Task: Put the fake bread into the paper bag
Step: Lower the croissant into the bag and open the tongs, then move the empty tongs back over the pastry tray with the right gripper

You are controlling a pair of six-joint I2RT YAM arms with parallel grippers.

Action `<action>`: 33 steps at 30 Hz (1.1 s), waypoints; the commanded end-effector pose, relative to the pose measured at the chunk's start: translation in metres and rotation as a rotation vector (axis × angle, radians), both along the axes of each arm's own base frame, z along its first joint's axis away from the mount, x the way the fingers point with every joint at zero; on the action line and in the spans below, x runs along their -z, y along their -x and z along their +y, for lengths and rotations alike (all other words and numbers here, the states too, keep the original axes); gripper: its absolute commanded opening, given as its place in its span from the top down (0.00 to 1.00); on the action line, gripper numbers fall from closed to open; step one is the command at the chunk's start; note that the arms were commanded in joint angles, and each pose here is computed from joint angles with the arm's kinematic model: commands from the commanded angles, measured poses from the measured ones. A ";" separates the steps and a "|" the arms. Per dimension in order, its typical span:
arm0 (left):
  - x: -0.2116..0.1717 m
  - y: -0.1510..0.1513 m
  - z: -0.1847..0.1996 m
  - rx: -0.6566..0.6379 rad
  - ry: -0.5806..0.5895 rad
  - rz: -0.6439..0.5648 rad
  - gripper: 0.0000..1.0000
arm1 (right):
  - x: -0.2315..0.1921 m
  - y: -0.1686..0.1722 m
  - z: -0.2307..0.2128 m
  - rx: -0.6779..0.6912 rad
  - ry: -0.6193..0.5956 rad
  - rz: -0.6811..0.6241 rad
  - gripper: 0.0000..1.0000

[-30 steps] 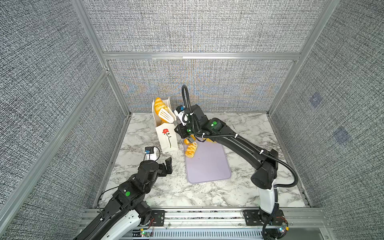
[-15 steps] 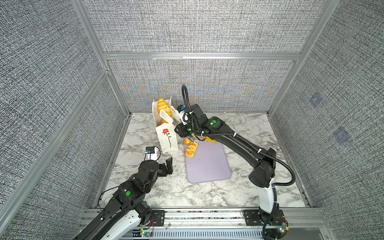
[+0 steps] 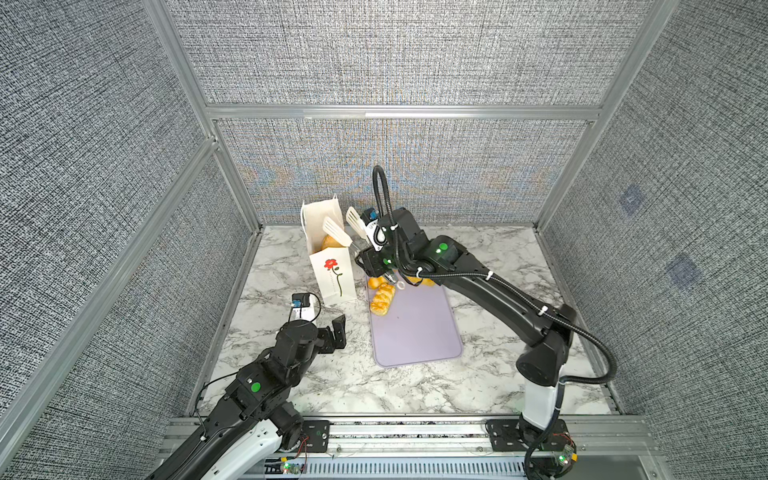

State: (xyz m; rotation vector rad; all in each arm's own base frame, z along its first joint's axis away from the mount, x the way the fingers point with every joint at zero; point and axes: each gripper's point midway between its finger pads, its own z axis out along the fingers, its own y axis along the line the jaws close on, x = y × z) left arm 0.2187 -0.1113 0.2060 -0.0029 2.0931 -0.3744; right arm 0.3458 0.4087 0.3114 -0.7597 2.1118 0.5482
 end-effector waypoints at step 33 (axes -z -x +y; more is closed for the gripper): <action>0.036 0.003 -0.019 0.068 0.054 0.057 0.01 | 0.221 0.084 -0.063 0.361 0.388 0.221 0.45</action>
